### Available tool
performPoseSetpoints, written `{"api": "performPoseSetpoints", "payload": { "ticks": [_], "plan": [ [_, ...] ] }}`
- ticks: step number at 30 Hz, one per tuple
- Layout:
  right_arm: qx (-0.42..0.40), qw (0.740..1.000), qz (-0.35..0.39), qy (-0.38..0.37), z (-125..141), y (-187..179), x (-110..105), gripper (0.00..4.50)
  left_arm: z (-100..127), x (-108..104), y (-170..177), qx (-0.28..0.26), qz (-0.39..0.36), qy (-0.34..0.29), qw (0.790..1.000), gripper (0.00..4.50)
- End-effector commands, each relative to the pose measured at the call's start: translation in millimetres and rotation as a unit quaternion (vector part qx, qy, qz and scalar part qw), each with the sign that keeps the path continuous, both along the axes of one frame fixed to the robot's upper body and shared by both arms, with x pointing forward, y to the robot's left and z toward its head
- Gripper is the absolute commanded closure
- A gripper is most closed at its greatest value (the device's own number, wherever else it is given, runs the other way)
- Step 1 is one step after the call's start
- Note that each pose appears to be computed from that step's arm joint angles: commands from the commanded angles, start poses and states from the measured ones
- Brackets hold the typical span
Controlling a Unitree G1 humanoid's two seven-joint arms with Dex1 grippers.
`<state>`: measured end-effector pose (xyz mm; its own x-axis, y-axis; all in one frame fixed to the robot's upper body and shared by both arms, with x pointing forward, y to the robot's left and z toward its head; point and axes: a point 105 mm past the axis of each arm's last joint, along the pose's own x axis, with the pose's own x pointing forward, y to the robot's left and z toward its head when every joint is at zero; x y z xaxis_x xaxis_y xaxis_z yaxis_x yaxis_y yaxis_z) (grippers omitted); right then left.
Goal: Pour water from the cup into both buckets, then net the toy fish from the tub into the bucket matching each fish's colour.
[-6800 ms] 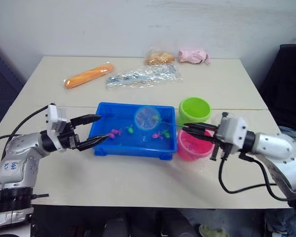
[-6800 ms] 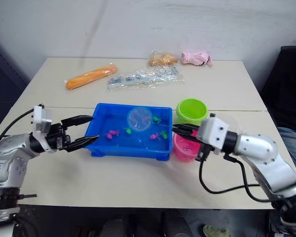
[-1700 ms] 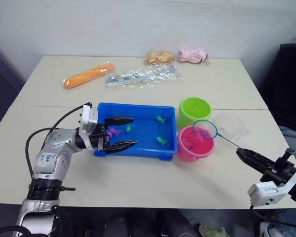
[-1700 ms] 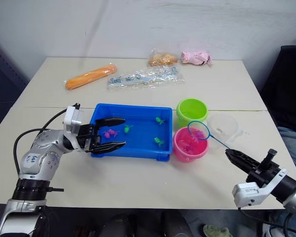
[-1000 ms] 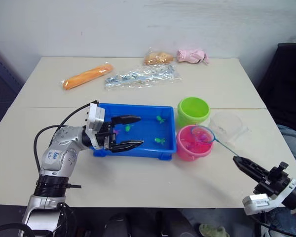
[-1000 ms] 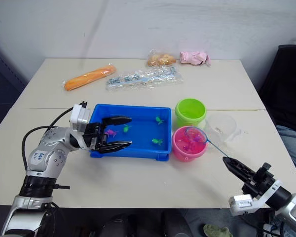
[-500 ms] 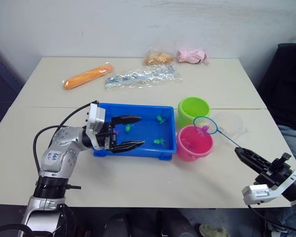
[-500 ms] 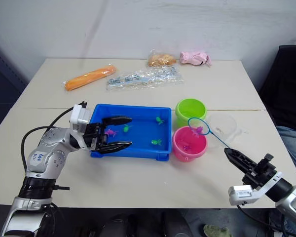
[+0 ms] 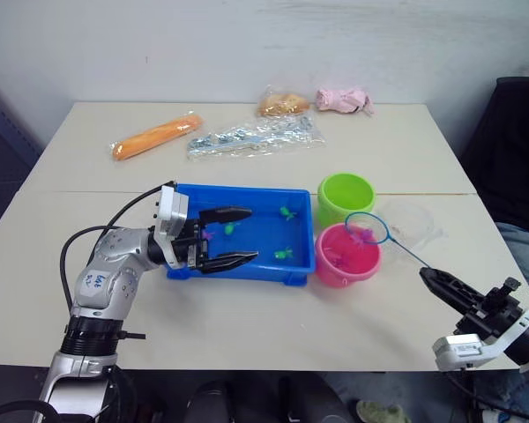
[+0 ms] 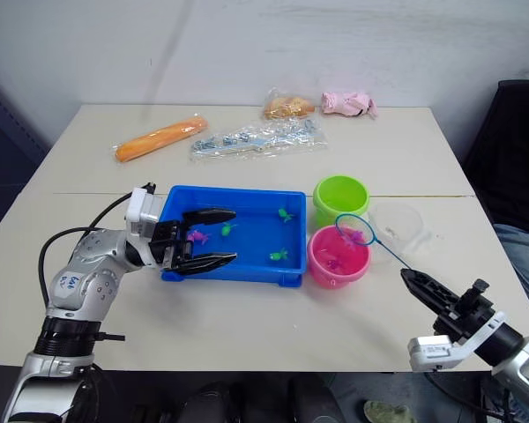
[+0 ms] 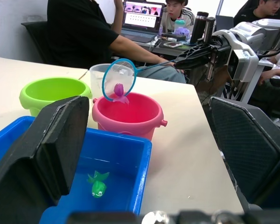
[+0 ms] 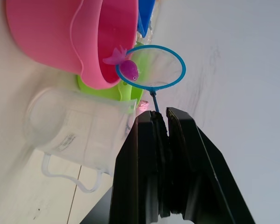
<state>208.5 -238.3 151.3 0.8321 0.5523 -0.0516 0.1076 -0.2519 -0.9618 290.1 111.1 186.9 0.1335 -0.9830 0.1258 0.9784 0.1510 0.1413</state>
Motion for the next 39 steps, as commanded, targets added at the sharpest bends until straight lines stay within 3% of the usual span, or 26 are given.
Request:
{"api": "performPoseSetpoints", "payload": {
  "ticks": [1, 6, 11, 17, 24, 30, 34, 39],
  "plan": [
    [-0.008, 1.0, 0.02, -0.014, 7.5, 7.4, -3.0, 4.5, 9.2, 0.8, -0.1, -0.004, 0.002, -0.026, 1.0, 0.06],
    [-0.062, 0.996, 0.052, -0.039, 22.9, 5.3, 2.0, 4.5, 9.8, 4.0, -3.2, -0.016, 0.012, -0.02, 1.0, 0.06],
    [-0.069, 0.993, 0.096, -0.011, 5.7, 20.0, -1.7, 4.5, 12.7, 10.7, -9.8, -0.015, 0.001, -0.026, 1.0, 0.06],
    [-0.051, 0.997, 0.026, -0.047, 14.7, 6.3, 3.8, 4.5, 18.6, 15.6, -13.8, -0.023, 0.004, -0.038, 0.999, 0.06],
    [-0.03, 0.998, -0.004, -0.047, 16.6, -0.3, 5.2, 4.5, 17.2, 14.4, -10.3, -0.02, 0.009, -0.037, 0.999, 0.06],
    [-0.029, 0.999, -0.004, -0.035, 16.0, 1.3, -0.7, 4.5, 15.7, 11.7, -7.4, -0.019, 0.013, -0.034, 0.999, 0.06],
    [-0.014, 1.0, 0.023, 0.003, -0.1, 19.0, -14.4, 4.5, 12.3, 9.0, -6.4, -0.017, 0.015, -0.029, 0.999, 0.06],
    [-0.014, 0.996, -0.061, -0.068, 33.6, -10.4, 2.3, 4.5, 12.9, 8.7, -5.2, -0.021, 0.019, -0.027, 0.999, 0.06]
  ]
}}
